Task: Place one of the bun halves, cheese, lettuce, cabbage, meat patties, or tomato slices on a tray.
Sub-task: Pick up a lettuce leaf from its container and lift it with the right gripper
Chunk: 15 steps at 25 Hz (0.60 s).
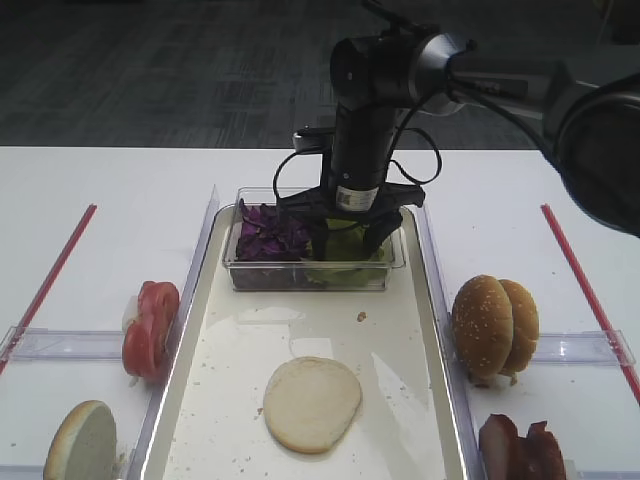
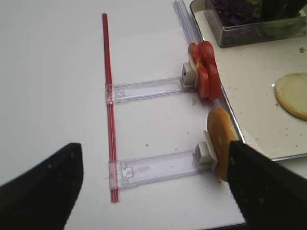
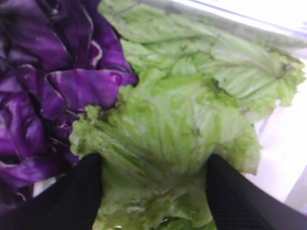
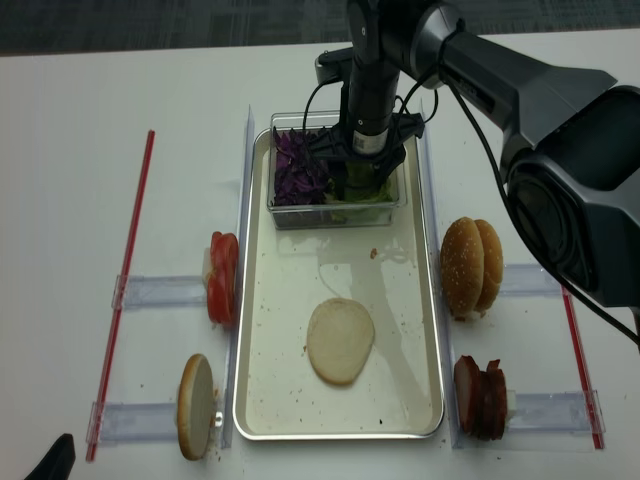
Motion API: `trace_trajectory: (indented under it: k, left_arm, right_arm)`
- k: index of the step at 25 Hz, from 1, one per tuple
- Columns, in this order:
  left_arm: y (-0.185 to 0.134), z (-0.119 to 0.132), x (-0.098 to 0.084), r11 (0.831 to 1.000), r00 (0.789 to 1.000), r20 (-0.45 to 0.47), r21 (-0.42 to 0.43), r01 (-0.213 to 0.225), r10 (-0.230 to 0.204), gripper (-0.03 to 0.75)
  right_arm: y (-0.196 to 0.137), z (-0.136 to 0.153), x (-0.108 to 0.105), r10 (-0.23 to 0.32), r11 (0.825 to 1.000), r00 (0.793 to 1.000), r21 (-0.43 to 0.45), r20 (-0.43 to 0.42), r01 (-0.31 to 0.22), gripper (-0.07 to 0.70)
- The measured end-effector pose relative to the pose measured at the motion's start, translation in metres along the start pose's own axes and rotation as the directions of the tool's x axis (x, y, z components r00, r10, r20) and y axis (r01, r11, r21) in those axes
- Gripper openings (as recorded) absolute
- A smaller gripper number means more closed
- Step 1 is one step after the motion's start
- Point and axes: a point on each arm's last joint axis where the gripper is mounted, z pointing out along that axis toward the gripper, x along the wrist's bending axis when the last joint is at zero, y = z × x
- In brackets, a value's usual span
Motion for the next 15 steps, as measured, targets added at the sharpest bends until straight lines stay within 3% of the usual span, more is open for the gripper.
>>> trace_trajectory:
  k: [15]
  left_arm:
    - [0.0, 0.0, 0.0, 1.0, 1.0, 0.0, 0.0, 0.0, 0.0, 0.565]
  right_arm:
    - [-0.0003, 0.0, -0.0002, -0.001, 1.0, 1.0, 0.003, 0.003, 0.001, 0.352]
